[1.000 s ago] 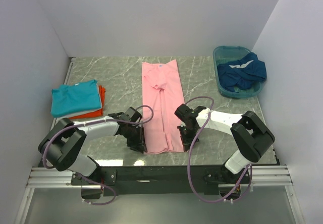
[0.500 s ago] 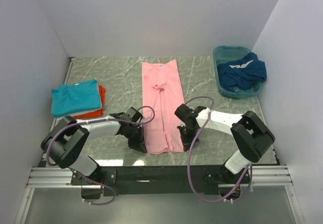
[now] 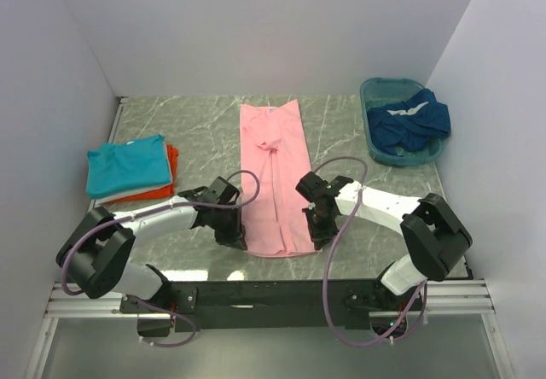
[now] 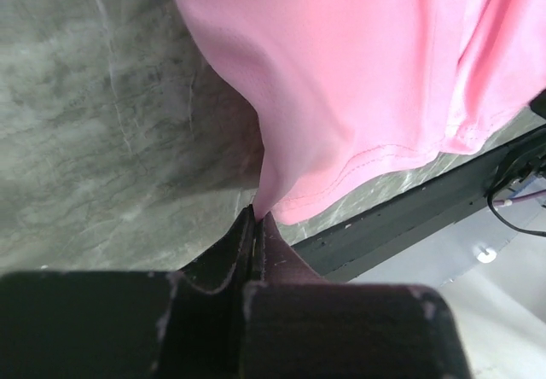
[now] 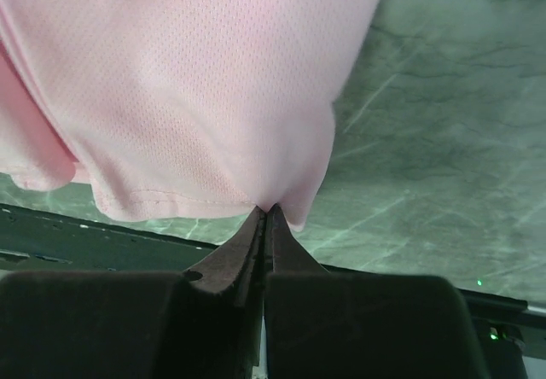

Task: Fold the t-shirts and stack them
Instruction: Fold the tshirt

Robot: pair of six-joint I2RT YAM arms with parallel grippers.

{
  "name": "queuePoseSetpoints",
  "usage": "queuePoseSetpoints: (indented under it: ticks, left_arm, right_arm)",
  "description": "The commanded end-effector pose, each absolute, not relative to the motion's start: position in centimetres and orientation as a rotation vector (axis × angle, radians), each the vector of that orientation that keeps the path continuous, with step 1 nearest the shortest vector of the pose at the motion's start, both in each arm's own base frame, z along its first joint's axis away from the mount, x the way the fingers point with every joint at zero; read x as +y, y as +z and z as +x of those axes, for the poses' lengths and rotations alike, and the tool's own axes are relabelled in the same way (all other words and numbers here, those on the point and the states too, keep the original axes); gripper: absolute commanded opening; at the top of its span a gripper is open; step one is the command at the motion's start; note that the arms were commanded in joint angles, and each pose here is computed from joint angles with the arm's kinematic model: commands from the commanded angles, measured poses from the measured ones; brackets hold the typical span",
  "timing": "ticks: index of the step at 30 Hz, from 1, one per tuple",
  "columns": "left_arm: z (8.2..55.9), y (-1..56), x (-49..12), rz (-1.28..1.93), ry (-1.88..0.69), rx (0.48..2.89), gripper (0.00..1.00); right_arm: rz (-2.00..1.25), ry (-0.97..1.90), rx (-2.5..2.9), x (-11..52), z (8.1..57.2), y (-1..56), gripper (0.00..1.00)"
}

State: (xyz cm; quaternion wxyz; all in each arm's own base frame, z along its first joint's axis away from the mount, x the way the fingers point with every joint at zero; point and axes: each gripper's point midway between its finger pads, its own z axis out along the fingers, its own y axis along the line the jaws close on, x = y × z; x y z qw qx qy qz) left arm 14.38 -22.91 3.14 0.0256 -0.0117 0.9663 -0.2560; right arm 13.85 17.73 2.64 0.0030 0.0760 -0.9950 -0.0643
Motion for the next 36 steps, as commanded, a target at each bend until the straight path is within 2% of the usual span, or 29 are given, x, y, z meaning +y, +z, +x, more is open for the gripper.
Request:
queuePoseSetpoints:
  ticks: [1, 18, 28, 36]
  left_arm:
    - [16.4, 5.3, -23.6, 0.022, -0.781, 2.901, 0.0]
    - [22.3, 8.8, -23.5, 0.091, -0.649, 2.762, 0.0]
    - [28.3, 11.6, -23.7, 0.078, -0.703, 2.632, 0.0]
    - [32.5, 11.2, -22.7, -0.001, -0.684, 2.586, 0.0]
  right_arm:
    - [0.209, -0.193, -3.218, 17.9, 15.7, 5.3, 0.0]
    - [0.147, -0.162, -3.389, 18.1, 21.7, 9.6, 0.0]
    - [0.166, -0.157, -3.503, 19.0, 28.2, 12.3, 0.0]
    - [0.105, -0.12, -3.579, 18.6, 34.0, 13.3, 0.0]
